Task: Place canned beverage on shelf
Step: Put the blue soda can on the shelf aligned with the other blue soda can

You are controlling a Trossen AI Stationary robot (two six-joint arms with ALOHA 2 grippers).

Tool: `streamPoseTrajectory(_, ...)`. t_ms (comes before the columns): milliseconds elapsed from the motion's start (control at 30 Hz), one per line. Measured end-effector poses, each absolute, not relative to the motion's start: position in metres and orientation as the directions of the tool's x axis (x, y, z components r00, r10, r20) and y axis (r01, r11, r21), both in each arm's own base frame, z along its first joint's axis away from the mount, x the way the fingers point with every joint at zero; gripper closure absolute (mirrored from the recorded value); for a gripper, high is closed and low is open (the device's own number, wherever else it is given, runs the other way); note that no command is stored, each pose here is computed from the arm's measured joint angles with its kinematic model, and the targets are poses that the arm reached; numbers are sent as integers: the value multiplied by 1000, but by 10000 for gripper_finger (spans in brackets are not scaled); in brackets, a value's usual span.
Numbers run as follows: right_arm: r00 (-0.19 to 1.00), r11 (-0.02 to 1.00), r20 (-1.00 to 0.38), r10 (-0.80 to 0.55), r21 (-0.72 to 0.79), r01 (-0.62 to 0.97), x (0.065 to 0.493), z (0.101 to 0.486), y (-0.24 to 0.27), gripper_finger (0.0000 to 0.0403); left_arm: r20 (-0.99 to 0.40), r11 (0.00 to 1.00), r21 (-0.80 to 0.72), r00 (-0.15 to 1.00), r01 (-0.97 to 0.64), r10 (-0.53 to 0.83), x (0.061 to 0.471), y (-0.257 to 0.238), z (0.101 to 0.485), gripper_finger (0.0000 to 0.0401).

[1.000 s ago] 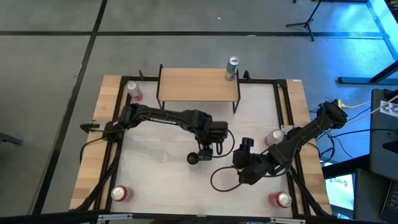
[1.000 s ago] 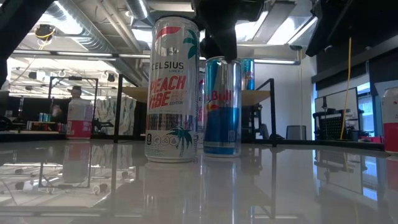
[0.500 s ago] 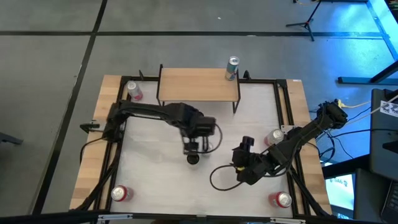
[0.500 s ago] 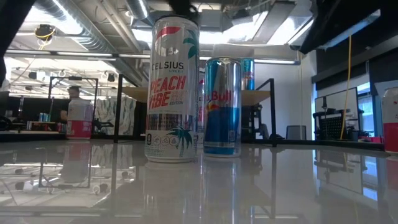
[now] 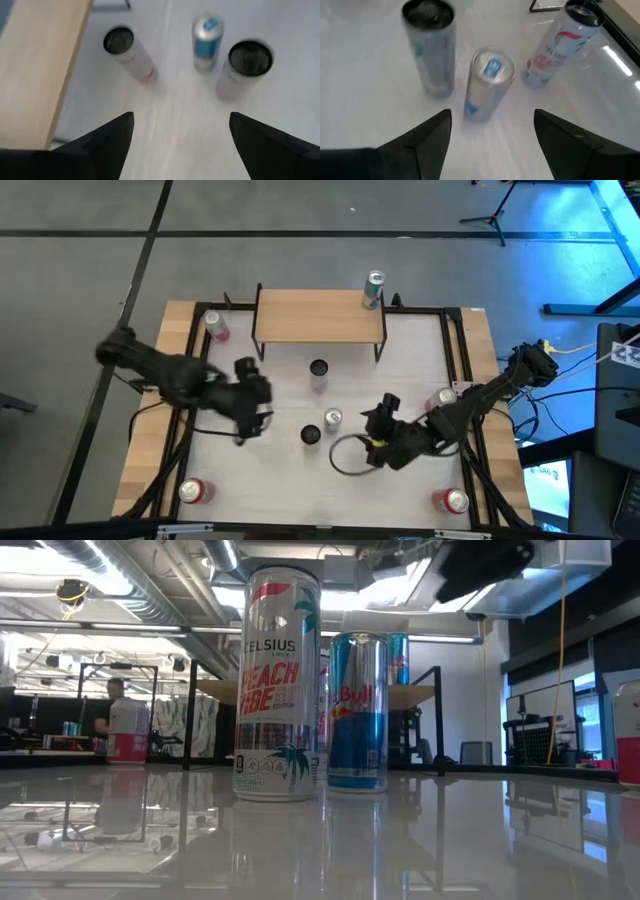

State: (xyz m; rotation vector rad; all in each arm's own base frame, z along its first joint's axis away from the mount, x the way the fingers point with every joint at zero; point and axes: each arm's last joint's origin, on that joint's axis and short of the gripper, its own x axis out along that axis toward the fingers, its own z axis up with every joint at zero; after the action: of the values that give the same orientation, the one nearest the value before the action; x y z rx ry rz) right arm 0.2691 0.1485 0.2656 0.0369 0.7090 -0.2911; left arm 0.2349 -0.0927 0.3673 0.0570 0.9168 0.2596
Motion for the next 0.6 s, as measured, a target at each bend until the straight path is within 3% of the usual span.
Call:
streamPoseTrajectory(267,771,976,-605,-196,-49,210,303,268,121,126,-494,954,187,817,-234,297,196,-95,308,83)
streamPoseTrajectory(467,771,981,-608,-193,-123,148,325,251,112,126,-345,944,269,896,-191,279,201,-93,263,83)
streamPoseTrajectory(600,765,982,-616,-187,-137,129,331,244,108,126,-325,930,328,904,-167,277,204,-89,258,83)
